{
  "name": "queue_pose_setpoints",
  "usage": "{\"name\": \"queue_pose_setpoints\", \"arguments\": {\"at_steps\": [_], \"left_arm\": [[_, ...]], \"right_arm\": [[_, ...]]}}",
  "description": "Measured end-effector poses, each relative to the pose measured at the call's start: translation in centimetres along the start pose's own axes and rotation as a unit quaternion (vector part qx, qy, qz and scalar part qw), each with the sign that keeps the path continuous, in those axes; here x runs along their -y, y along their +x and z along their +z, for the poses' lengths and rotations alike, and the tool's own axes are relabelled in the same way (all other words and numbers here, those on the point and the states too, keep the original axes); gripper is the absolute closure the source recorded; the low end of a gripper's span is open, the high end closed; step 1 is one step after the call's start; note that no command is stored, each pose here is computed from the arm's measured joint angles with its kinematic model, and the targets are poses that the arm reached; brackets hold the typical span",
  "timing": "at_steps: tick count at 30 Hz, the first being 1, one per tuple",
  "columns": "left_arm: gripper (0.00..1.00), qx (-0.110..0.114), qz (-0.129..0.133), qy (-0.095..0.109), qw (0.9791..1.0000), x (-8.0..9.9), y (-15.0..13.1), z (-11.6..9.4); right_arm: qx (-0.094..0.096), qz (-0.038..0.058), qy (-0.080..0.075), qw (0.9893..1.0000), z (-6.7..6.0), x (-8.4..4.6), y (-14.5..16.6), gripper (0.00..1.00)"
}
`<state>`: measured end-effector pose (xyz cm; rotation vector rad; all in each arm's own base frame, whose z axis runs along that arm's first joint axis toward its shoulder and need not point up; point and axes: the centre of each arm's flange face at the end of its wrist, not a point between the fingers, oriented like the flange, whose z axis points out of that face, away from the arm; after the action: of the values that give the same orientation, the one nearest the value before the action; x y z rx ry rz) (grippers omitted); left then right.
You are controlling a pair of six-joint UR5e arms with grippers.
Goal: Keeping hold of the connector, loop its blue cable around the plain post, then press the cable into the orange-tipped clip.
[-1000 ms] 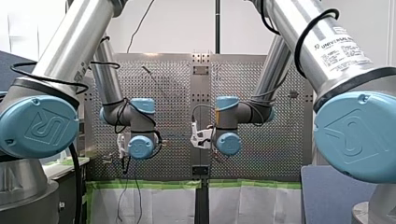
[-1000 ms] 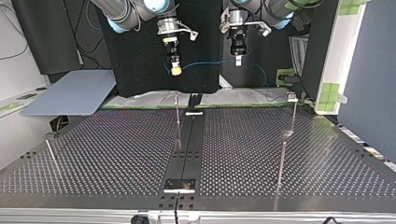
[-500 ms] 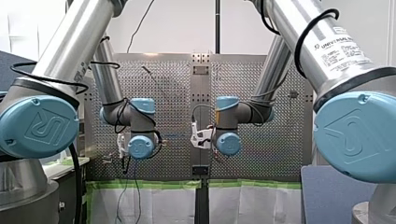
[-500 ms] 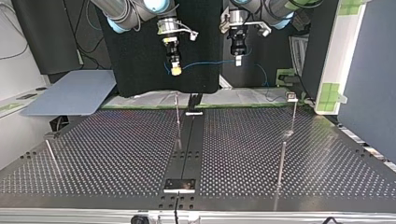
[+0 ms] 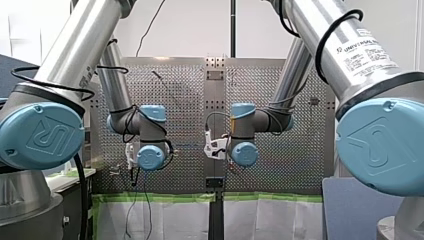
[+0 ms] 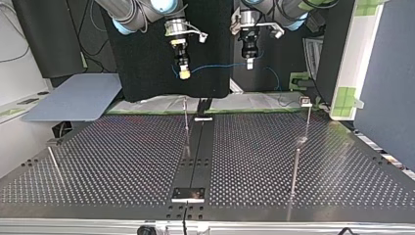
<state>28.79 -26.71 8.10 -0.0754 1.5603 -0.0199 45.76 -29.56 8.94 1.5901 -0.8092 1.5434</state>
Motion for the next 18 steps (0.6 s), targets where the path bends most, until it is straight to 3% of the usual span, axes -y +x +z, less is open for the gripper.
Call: {"name": "queue_pose_setpoints", "arguments": {"at_steps": [7, 11, 14, 18], "left_arm": [[1.00, 0.000, 0.000, 0.000, 1.0000, 0.0, 0.0, 0.0], [1.00, -0.026, 0.023, 0.010, 0.9993, -0.2, 1.3, -1.7], [1.00, -0.051, 0.042, 0.019, 0.9977, -0.5, 2.7, -3.2], [1.00, -0.063, 0.052, 0.022, 0.9964, -0.7, 3.5, -3.9]], "right_arm": [[0.000, 0.0000, 0.000, 1.0000, 0.0, 0.0, 0.0, 1.00], [0.015, -0.0047, 0.017, 0.9997, -0.7, 0.8, -1.0, 1.00], [0.038, -0.0111, 0.037, 0.9985, -1.5, 1.6, -2.5, 1.00], [0.075, -0.0197, 0.062, 0.9950, -2.6, 2.1, -4.9, 1.00]]}}
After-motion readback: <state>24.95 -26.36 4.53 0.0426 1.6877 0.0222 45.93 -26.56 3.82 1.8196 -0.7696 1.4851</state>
